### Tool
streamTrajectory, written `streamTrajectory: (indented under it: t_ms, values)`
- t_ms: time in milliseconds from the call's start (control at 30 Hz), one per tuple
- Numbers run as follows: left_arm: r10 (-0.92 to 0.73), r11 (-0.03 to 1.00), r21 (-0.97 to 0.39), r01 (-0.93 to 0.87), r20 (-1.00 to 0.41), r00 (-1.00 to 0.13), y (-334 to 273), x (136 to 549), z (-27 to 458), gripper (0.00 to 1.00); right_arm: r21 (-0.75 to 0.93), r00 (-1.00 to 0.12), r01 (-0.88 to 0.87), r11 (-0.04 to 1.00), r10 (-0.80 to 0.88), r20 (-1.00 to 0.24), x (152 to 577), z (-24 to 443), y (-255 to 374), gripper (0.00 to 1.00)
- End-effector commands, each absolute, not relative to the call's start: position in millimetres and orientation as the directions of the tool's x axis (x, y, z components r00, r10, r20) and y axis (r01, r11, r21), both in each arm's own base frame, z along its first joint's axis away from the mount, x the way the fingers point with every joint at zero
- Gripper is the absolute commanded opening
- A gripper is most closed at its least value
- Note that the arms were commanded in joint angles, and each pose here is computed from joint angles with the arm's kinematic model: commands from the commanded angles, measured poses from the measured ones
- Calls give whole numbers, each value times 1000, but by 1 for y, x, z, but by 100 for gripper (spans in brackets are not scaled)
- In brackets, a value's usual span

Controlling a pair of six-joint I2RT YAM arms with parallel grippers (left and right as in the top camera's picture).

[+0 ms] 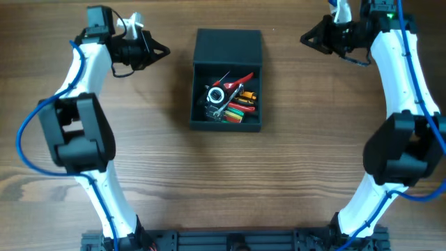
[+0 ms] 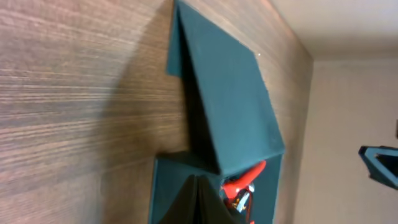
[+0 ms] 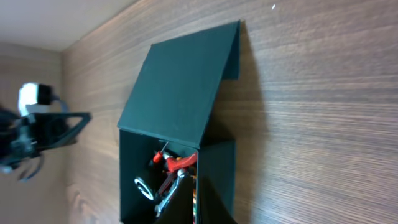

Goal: Pack container
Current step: 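Move both grippers to the raised lid of the green box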

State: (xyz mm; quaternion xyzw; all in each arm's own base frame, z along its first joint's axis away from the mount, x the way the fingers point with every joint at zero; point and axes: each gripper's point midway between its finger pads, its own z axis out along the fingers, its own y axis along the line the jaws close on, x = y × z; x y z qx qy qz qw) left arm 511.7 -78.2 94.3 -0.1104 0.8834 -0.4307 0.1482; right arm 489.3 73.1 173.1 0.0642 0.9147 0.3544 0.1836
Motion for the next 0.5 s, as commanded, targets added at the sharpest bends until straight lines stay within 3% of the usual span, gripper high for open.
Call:
streamTrajectory:
  t_ms: [0,467]
  values:
    - [-327,538,-837,-103,-95,-940,-89,513,82,4,743,-945,-4,669,241,-221,489,160,85,4]
    - [-347,452,-881,-140,-29,-937,-103,526,56,4,799,-961,38,600,240,-135,491,138,95,4]
